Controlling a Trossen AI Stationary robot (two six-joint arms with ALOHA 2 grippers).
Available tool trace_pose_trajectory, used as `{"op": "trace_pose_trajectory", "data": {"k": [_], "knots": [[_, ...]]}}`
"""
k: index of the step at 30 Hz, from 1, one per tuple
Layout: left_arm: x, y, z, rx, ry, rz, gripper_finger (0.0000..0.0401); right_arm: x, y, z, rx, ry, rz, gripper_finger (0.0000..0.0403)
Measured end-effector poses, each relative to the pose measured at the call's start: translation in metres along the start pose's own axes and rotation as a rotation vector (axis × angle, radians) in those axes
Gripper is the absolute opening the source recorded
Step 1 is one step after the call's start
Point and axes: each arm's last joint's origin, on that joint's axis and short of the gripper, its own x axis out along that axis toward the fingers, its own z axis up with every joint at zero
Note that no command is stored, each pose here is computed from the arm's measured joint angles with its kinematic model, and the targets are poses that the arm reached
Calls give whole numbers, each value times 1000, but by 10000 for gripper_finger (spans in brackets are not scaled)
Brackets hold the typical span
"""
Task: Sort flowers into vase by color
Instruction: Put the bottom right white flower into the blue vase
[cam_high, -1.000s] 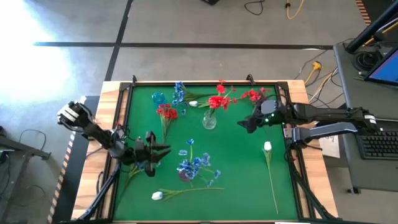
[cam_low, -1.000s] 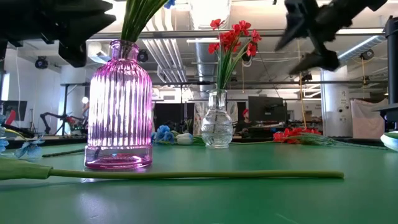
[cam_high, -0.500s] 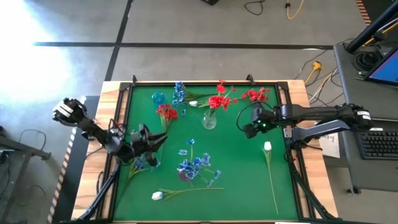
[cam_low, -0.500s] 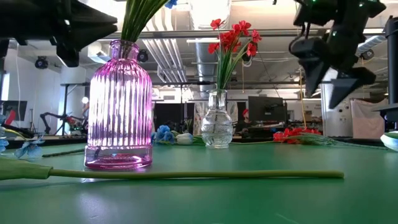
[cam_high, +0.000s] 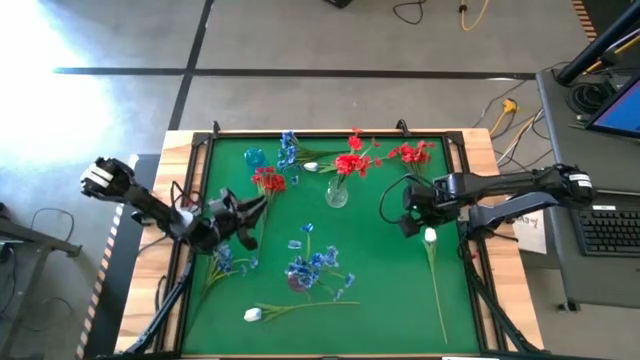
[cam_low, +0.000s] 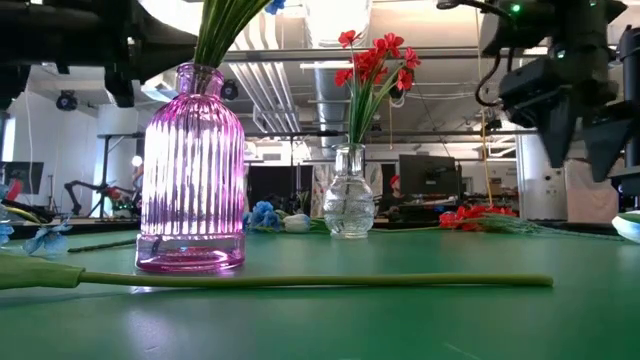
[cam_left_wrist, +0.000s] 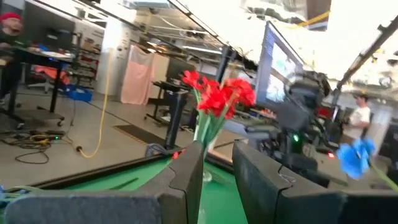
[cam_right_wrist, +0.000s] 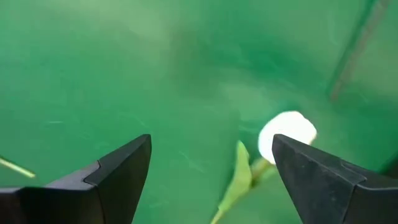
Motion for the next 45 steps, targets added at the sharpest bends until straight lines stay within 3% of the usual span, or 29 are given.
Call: {"op": "trace_pose_trajectory", "data": {"k": [5,14,19,26,33,38,45], "knots": [[10,-9,13,-40,-45,18,77,3,2,-15,12,28,-46,325],[20,-23,26,67,-71,27,77,20,0,-47,38,73,-134,325],[19,-23,28,52,-78,18,77,31,-6,-62,78,104,-178,325],[23,-27,24,49,-85,-180,77,51,-12,-68,110,70,-138,325],[32,-25,19,91,-87,-280,77,69,-23,-66,107,30,-123,321],[38,-22,25,39,-112,-268,77,72,-25,-65,116,25,-128,269],[52,-4,34,-34,-151,-195,77,72,-23,-65,108,23,-106,129]]}}
